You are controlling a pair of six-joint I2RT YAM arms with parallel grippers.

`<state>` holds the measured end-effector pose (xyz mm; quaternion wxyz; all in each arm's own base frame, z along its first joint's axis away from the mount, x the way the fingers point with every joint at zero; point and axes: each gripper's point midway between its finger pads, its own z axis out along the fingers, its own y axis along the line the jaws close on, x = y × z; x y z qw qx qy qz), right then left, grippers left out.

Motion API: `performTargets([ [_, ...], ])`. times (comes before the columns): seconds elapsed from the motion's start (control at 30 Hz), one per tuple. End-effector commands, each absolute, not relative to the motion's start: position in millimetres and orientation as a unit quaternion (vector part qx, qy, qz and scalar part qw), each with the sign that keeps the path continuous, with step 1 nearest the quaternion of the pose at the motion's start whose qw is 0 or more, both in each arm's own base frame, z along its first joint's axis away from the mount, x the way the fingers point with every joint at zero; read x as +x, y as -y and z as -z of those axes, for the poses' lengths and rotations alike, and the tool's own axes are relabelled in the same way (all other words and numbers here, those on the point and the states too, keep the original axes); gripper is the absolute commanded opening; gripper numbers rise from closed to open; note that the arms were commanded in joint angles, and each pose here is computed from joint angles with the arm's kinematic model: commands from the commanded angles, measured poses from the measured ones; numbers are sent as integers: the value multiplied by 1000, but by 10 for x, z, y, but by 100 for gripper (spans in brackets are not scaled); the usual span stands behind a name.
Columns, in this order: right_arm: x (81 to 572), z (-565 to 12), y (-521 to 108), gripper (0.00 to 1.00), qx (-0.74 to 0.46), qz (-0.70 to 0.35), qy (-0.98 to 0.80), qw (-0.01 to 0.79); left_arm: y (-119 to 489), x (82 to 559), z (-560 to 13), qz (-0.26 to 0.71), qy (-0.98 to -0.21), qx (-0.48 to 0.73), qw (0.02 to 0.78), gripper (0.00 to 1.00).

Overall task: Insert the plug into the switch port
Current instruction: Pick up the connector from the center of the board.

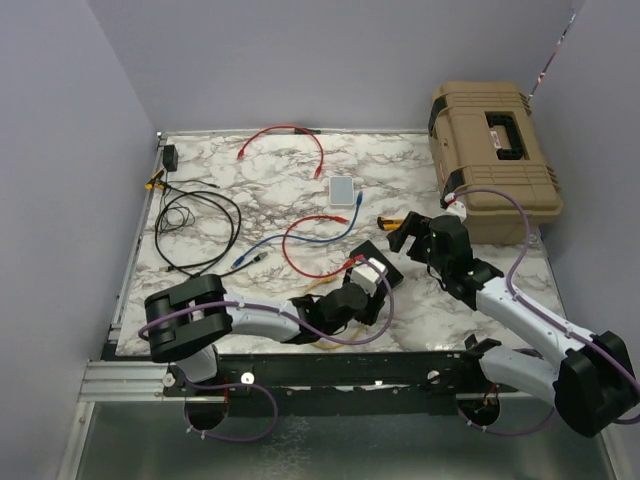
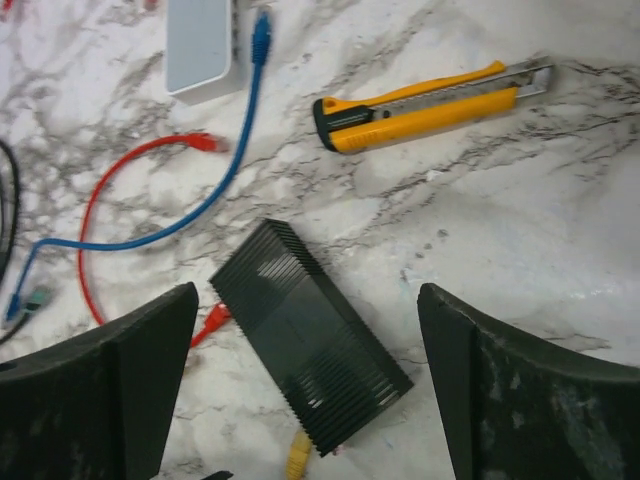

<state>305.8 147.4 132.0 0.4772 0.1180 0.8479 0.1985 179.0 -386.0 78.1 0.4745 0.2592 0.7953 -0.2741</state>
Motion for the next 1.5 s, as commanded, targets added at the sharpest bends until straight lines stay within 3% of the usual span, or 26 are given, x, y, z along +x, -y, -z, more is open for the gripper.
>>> performTargets([
  [0.0,3032,-1155,-1223,99,119,-115,-870,465,3890,1837,-604,208,-814,267,472,54],
  [0.47,3033,-941,-1211,100,108,-106,-883,445,4026,1793,-252,160,-852,267,421,37],
  [1.1,3018,-878,-1235,100,102,-115,-885,439,3978,1862,-187,122,-860,262,420,39],
  [1.47,3019,-875,-1265,100,95,-124,-886,436,3857,1771,-92,122,-868,271,398,14],
])
